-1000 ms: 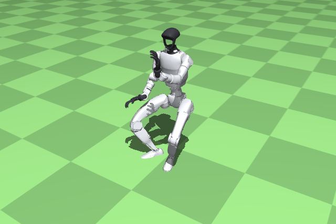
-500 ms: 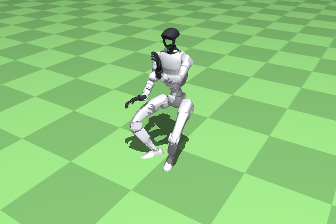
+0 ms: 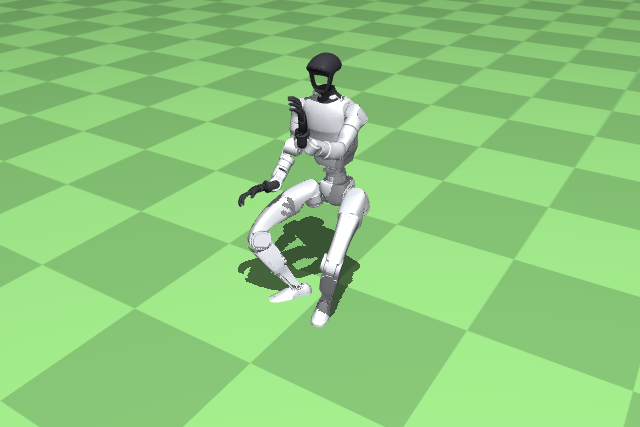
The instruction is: Upper body actions
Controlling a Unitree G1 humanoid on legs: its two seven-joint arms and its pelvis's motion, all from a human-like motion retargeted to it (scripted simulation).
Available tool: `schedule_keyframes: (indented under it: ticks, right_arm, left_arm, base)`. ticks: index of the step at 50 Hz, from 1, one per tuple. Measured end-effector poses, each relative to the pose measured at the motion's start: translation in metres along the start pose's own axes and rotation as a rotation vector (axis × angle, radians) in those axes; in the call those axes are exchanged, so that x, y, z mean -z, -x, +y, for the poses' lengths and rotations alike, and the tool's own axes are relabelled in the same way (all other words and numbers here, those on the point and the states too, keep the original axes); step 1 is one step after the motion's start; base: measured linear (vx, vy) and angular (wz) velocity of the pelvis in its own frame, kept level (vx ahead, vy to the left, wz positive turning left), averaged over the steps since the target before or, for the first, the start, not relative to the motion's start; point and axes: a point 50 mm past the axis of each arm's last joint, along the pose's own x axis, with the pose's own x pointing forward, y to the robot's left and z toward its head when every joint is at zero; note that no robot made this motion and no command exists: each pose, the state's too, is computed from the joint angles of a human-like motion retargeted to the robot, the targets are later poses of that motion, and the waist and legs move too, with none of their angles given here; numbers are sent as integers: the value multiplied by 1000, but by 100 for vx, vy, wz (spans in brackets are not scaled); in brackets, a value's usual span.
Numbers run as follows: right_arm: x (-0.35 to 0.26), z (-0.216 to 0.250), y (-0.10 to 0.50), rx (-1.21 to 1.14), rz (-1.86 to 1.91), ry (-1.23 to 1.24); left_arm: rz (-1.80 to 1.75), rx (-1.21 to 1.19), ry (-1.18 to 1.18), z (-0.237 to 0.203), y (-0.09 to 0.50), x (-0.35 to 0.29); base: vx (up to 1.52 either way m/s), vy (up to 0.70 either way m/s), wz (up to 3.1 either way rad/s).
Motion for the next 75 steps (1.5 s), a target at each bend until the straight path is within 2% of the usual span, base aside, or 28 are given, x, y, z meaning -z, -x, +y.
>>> schedule_keyframes:
  ticks: [12, 23, 34, 55, 67, 75]
  right_arm:
    - [5, -3, 1, 11, 10, 8]
    - [4, -2, 0, 5, 7, 11]
    - [-1, 1, 1, -8, -5, 2]
    - [1, 0, 1, 1, 8, -4]
    - [1, 1, 2, -5, 11, -4]
    - [-2, 3, 3, -12, 6, -15]
  left_arm:
    - [143, -98, 23, 22, -2, 22]
    - [-41, 21, 149, -3, -3, -16]
    - [-196, 132, 168, -21, 3, -42]
    - [142, -78, -14, 22, 5, 23]
    - [144, 7, -41, 23, 21, 29]
    - [231, 187, -77, 21, 70, 42]
  base:
    - [0, 0, 0]
    - [0, 0, 0]
    - [0, 0, 0]
    - [0, 0, 0]
    - [0, 0, 0]
    - [0, 0, 0]
